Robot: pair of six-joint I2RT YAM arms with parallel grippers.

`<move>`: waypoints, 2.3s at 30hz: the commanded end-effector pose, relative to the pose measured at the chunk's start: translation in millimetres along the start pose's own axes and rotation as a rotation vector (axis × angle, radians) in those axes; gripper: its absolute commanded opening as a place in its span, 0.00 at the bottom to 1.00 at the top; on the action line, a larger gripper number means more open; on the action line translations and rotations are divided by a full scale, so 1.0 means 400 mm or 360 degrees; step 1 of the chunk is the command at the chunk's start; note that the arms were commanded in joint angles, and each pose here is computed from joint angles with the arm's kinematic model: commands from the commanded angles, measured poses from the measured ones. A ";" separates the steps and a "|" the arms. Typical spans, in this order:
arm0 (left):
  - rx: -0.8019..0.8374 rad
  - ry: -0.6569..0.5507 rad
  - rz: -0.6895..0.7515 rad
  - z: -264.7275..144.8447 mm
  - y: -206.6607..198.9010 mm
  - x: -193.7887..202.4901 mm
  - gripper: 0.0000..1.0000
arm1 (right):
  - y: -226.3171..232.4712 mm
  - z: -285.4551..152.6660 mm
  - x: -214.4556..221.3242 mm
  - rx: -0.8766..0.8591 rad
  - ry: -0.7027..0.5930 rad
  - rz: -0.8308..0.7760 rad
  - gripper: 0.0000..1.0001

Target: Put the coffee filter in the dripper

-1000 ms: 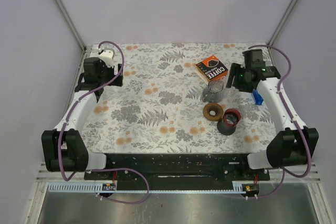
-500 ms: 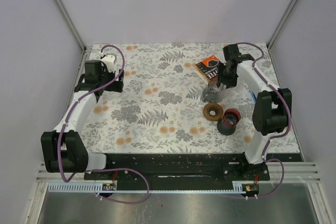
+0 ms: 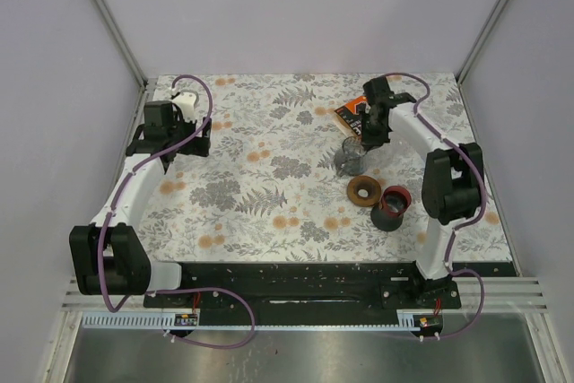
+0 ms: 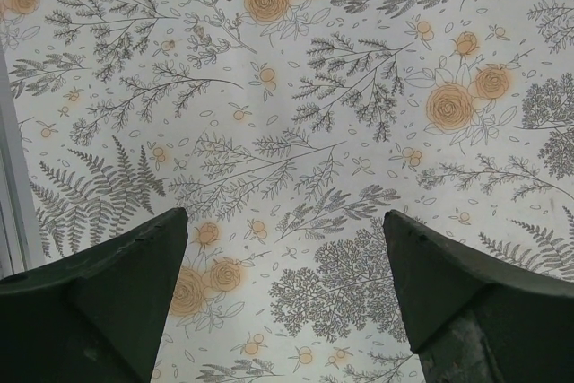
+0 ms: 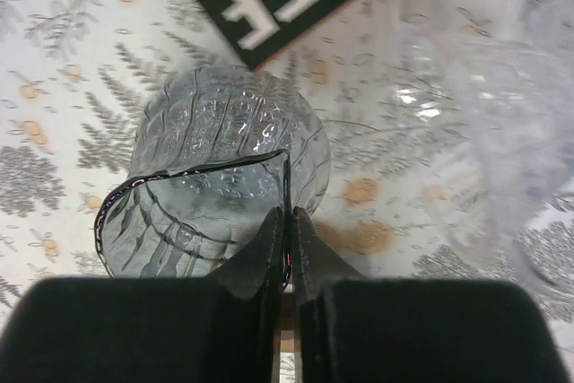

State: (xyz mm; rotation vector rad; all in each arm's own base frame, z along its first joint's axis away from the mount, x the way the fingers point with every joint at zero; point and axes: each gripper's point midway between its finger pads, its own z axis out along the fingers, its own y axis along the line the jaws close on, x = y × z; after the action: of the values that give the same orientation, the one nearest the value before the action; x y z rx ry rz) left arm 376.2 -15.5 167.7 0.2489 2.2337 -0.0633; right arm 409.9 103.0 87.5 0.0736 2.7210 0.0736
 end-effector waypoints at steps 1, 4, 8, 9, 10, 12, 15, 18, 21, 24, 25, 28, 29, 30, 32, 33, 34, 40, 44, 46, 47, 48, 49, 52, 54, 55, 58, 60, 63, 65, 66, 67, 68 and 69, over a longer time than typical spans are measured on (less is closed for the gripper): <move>-0.0066 -0.0079 0.0047 -0.021 0.025 -0.059 0.94 | 0.161 -0.032 -0.050 -0.0253 -0.0114 -0.0235 0.01; -0.0067 -0.0078 0.0066 -0.028 0.026 -0.061 0.95 | 0.268 -0.043 -0.044 -0.0376 -0.0136 -0.0456 0.00; -0.0084 -0.0060 0.0076 -0.028 0.031 -0.056 0.95 | 0.397 -0.043 -0.032 -0.0459 -0.0146 -0.0732 0.00; -0.0092 -0.0053 0.0078 -0.029 0.034 -0.055 0.95 | 0.431 -0.032 -0.020 -0.0480 -0.0127 -0.0773 0.00; -0.0097 -0.0047 0.0084 -0.031 0.034 -0.054 0.95 | 0.456 -0.029 -0.016 -0.0497 -0.0123 -0.0797 0.00; -0.0111 -0.0027 0.0089 -0.033 0.038 -0.047 0.95 | 0.510 -0.020 -0.001 -0.0537 -0.0105 -0.0848 0.00; -0.0134 -0.0010 0.0096 -0.035 0.046 -0.039 0.95 | 0.567 -0.017 0.003 -0.0554 -0.0115 -0.0903 0.00; -0.0133 0.0009 0.0099 -0.036 0.045 -0.032 0.95 | 0.586 -0.010 -0.009 -0.0450 -0.0111 -0.0768 0.00; -0.0090 0.0014 0.0100 -0.040 0.033 -0.032 0.95 | 0.606 -0.009 -0.017 -0.0452 -0.0096 -0.0621 0.00; 0.0027 0.0008 0.0090 -0.040 -0.001 -0.031 0.95 | 0.628 -0.010 -0.017 -0.0475 -0.0121 -0.0585 0.12; 0.0072 0.0009 0.0085 -0.039 -0.014 -0.028 0.94 | 0.635 -0.012 -0.014 -0.0483 -0.0122 -0.0587 0.17; 0.0300 -0.0003 0.0094 -0.037 -0.090 -0.021 0.94 | 0.645 -0.013 -0.007 -0.0516 -0.0107 -0.0582 0.35; 0.0371 -0.0013 0.0100 -0.038 -0.112 -0.022 0.94 | 0.651 -0.018 -0.001 -0.0541 -0.0094 -0.0586 0.39; 0.0423 -0.0011 0.0104 -0.036 -0.131 -0.019 0.94 | 0.654 -0.026 0.000 -0.0558 -0.0091 -0.0587 0.43; 0.0485 0.0009 0.0129 -0.029 -0.164 -0.011 0.94 | 0.659 -0.048 -0.005 -0.0595 -0.0099 -0.0586 0.46; 0.0506 0.0015 0.0157 -0.027 -0.181 -0.010 0.94 | 0.662 -0.063 -0.007 -0.0614 -0.0107 -0.0595 0.48; 0.0514 0.0029 0.0190 -0.022 -0.199 -0.007 0.94 | 0.664 -0.084 -0.012 -0.0634 -0.0125 -0.0609 0.50; 0.0652 0.0102 0.0351 0.002 -0.320 0.026 0.93 | 0.564 -0.201 -0.073 -0.0586 -0.0253 -0.0584 0.62; 0.0684 0.0155 0.0386 0.026 -0.380 0.051 0.91 | 0.403 -0.229 -0.098 -0.0535 -0.0284 -0.0377 0.63; 0.0685 0.0171 0.0441 0.037 -0.411 0.061 0.91 | 0.310 -0.215 -0.085 -0.0486 -0.0281 -0.0260 0.64; 0.0681 0.0176 0.0471 0.044 -0.429 0.067 0.91 | 0.270 -0.228 -0.084 -0.0485 -0.0305 -0.0202 0.64; 0.0668 0.0173 0.0492 0.051 -0.439 0.068 0.91 | 0.238 -0.229 -0.083 -0.0479 -0.0313 -0.0152 0.65; 0.0640 0.0172 0.0515 0.063 -0.447 0.070 0.91 | 0.215 -0.225 -0.072 -0.0466 -0.0309 -0.0124 0.65; 0.0564 0.0180 0.0566 0.094 -0.461 0.073 0.90 | 0.169 -0.212 -0.038 -0.0417 -0.0292 -0.0085 0.65; 0.0495 0.0200 0.0583 0.120 -0.456 0.080 0.89 | 0.152 -0.201 -0.002 -0.0383 -0.0245 -0.0083 0.65; 0.0447 0.0204 0.0581 0.131 -0.448 0.078 0.88 | 0.140 -0.193 0.017 -0.0354 -0.0214 -0.0082 0.65; 0.0310 0.0257 0.0590 0.162 -0.415 0.089 0.88 | 0.115 -0.174 0.068 -0.0294 -0.0115 -0.0079 0.64; 0.0230 0.0257 0.0598 0.174 -0.395 0.089 0.88 | 0.111 -0.163 0.096 -0.0288 -0.0058 -0.0059 0.63; 0.0102 0.0214 0.0620 0.180 -0.358 0.076 0.88 | 0.110 -0.147 0.132 -0.0297 0.0007 -0.0041 0.62; 0.0040 0.0172 0.0624 0.179 -0.339 0.060 0.88 | 0.106 -0.135 0.155 -0.0288 0.0055 -0.0022 0.61; 0.0017 0.0161 0.0631 0.181 -0.330 0.056 0.88 | 0.102 -0.123 0.173 -0.0281 0.0087 -0.0015 0.61; -0.0012 0.0145 0.0631 0.180 -0.318 0.047 0.88 | 0.104 -0.118 0.187 -0.0291 0.0117 -0.0015 0.60; -0.0041 0.0136 0.0635 0.179 -0.305 0.041 0.88 | 0.105 -0.111 0.201 -0.0295 0.0145 -0.0010 0.60; -0.0064 0.0124 0.0635 0.178 -0.295 0.034 0.88 | 0.107 -0.105 0.215 -0.0291 0.0171 -0.0016 0.59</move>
State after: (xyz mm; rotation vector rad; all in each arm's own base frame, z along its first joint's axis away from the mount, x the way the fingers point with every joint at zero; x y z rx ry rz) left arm 371.4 -156.8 73.4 0.7835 2.3398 0.0795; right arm 329.4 142.0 97.6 -0.0141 2.7784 0.2823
